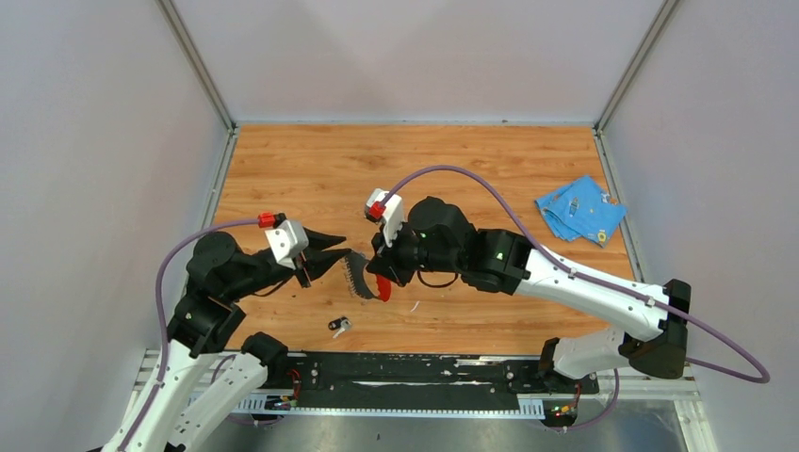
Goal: Put the keys on the keyring
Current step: Adjust the keyring.
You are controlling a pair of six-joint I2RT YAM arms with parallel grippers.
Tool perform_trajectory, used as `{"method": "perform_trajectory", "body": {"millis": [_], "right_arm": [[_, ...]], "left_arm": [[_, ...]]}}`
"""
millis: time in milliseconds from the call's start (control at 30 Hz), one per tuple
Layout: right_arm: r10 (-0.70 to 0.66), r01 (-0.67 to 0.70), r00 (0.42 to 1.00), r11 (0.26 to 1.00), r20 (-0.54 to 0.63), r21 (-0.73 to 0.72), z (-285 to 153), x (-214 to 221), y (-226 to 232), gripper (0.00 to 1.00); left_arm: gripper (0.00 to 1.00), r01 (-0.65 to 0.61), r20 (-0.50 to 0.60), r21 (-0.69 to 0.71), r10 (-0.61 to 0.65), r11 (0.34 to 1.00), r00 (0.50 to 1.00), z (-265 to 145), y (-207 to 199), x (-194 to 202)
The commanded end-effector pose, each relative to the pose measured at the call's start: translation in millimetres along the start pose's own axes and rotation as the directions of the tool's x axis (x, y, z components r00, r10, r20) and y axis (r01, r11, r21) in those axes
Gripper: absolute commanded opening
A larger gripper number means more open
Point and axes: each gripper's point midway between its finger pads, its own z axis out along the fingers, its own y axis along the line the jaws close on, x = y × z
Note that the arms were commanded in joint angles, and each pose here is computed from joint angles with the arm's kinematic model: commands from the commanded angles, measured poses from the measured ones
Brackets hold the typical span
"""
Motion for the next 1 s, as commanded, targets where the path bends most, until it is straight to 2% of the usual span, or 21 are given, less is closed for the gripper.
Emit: {"method": "perform_trajectory", "body": {"millis": [0,67,100,267,400,633,967], "right_arm": [[-0.014,0.014,0.999,1.000,0.037,-0.013,-7,-7,8,0.00],[-0.024,0.025,0.999,0.999,0.022,-0.022,-9,-5,9,0.00],[-0.029,0.030,0.999,0.999,0.018,-0.030,-11,-4,10,0.00],[-0.055,0.056,0.998,0.993,0.016,-0.101,-13,-4,22,0.00],[-0.076,0.078,0.997,0.983,0.017,-0.167,-14,-5,33,0.00],[-0.117,0.115,0.993,0.964,0.005,-0.241,-19,0,44,0.00],[-0.167,0.152,0.986,0.946,-0.027,-0.285,-22,10,48,0.00]], "left_arm": [[0.48,-0.047,-0.042,0.113,0.052,0.992,0.998,-7,-20,2],[0.61,-0.115,-0.077,0.215,0.134,0.970,0.988,-14,-33,9],[0.64,-0.141,-0.098,0.235,0.168,0.962,0.981,-16,-35,14],[0.65,-0.308,-0.101,0.235,0.338,0.922,0.936,-20,-26,25],[0.61,-0.310,-0.102,0.277,0.349,0.909,0.932,-19,-30,27],[0.43,-0.275,-0.083,0.325,0.317,0.905,0.945,-19,-39,18],[0.33,-0.169,-0.098,0.392,0.223,0.905,0.970,-27,-58,13]]}}
